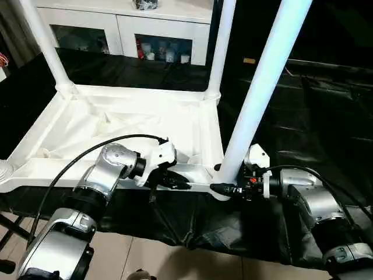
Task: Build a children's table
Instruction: Rotate leg to tighten
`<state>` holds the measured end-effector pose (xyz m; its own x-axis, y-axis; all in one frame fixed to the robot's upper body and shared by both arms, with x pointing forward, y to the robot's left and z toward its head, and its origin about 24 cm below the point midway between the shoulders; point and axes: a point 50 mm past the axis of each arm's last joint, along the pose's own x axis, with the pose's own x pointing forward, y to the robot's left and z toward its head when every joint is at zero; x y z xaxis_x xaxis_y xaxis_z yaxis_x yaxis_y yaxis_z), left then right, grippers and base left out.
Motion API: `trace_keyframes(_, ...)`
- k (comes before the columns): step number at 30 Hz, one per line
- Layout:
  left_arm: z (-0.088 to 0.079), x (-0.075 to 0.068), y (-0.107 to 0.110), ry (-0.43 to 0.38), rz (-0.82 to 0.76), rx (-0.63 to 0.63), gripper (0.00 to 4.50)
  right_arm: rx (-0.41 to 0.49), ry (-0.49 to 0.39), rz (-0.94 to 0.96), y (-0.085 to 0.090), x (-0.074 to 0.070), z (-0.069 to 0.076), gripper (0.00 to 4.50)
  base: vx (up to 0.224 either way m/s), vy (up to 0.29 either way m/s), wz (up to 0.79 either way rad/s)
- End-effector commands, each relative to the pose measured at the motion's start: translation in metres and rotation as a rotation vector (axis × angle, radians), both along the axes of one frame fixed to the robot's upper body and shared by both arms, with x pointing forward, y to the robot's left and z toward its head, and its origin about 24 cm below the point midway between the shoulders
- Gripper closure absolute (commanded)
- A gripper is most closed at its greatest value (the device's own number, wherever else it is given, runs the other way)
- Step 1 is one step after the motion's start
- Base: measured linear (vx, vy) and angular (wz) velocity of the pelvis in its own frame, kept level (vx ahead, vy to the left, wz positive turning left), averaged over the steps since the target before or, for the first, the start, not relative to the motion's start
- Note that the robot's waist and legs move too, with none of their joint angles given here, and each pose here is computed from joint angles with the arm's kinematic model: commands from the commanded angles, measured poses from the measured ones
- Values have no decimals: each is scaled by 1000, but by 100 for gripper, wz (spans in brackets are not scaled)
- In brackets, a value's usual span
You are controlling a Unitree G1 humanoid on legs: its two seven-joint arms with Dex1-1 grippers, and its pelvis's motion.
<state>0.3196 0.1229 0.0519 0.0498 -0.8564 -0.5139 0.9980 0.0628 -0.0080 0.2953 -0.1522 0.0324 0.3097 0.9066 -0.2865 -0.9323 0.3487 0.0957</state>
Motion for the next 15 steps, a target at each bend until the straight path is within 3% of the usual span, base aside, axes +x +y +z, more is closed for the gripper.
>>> trace_keyframes(1, 9, 12, -15, -65, 116, -69, 450, 67, -22, -37, 17, -1, 0, 178, 0, 0, 0)
trace_keyframes(3, 9, 16, -19, -82, 159, -68, 450, 65, -24, -119, 19, 3, -3, 178, 0, 0, 0)
trace_keyframes(5, 9, 25, -37, -117, 287, -80, 450, 81, -26, -321, 31, 10, -9, 178, 0, 0, 0)
trace_keyframes(8, 10, 27, -44, -128, 329, -91, 450, 71, -20, -402, 35, 13, -12, 178, 0, 0, 0)
trace_keyframes(10, 7, 26, -66, -133, 374, -108, 450, 36, -27, -597, 49, 19, -17, 178, 0, 0, 0)
trace_keyframes(15, 2, 17, -85, -136, 323, -112, 450, 18, -87, -670, 71, 22, -13, 178, 0, 0, 0)
